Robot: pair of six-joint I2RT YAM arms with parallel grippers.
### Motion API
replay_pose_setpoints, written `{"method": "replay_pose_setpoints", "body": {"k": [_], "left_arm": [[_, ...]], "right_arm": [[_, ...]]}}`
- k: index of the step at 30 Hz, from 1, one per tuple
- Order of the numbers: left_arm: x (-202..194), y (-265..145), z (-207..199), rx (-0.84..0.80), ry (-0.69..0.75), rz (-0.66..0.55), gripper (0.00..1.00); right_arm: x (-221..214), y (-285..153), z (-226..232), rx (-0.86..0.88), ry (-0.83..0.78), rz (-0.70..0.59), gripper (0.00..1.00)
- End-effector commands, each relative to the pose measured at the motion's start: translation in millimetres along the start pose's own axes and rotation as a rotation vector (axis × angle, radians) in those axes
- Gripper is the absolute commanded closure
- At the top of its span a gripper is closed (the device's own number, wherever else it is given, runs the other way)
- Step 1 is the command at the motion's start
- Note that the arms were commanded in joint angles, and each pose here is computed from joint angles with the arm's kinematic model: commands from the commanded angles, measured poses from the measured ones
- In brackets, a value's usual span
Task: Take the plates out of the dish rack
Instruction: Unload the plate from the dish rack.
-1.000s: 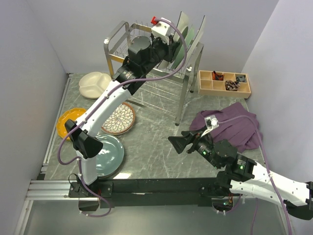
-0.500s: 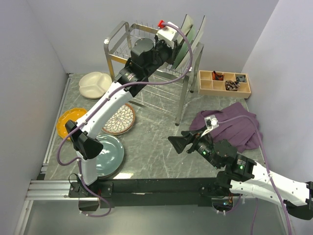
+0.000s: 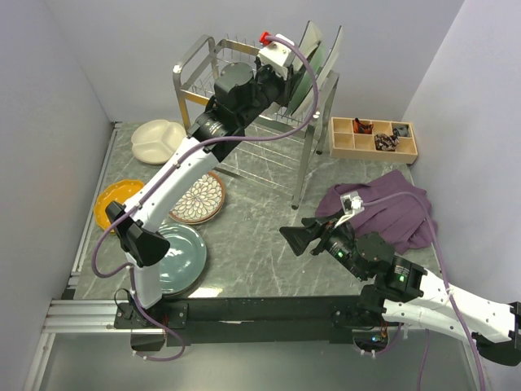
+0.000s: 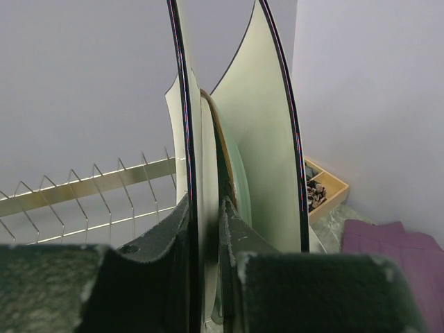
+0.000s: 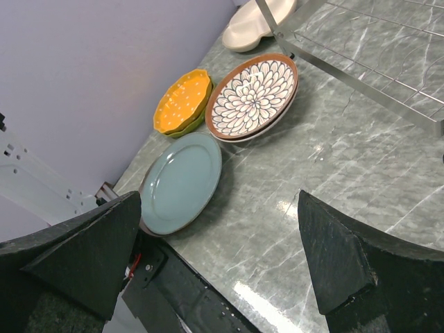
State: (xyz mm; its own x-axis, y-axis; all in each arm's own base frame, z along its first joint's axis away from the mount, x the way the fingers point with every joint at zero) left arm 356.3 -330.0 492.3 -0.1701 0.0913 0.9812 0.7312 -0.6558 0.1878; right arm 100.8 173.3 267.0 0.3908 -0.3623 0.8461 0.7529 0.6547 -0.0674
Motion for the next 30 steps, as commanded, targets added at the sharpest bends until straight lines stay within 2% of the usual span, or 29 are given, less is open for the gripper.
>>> {"method": "replay_pose_setpoints", "body": {"k": [1, 14, 30], "left_arm": [[110.9, -42.9, -18.9, -0.1, -0.046, -0.356, 0.99], [126.0, -56.3, -22.0, -0.118, -0.002, -0.403, 0.99], [125.3, -64.4, -34.4, -0.155, 0.035, -0.441, 0.99]], "right_arm": [[6.9, 0.7, 4.0, 0.015, 0.016, -0.043, 0.01], [6.8, 0.9, 4.7, 0.021, 0.018, -0.041, 0.01], [5.2, 2.2, 4.6, 0.019, 0.015, -0.035, 0.01]]}}
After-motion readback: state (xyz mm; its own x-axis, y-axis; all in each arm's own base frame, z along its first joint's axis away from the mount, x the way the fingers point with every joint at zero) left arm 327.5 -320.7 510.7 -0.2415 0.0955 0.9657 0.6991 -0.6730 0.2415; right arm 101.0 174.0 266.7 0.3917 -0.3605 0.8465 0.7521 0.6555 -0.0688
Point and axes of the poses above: each gripper's point midway between its finger pads, its own y axis out along the fingers, its own z axis along the line the jaws close on, x = y × z, the point moved 8 cm from there along -y, back along the fingers, and after that the axes turned 2 degrees about -y, right-handed, at the moved point
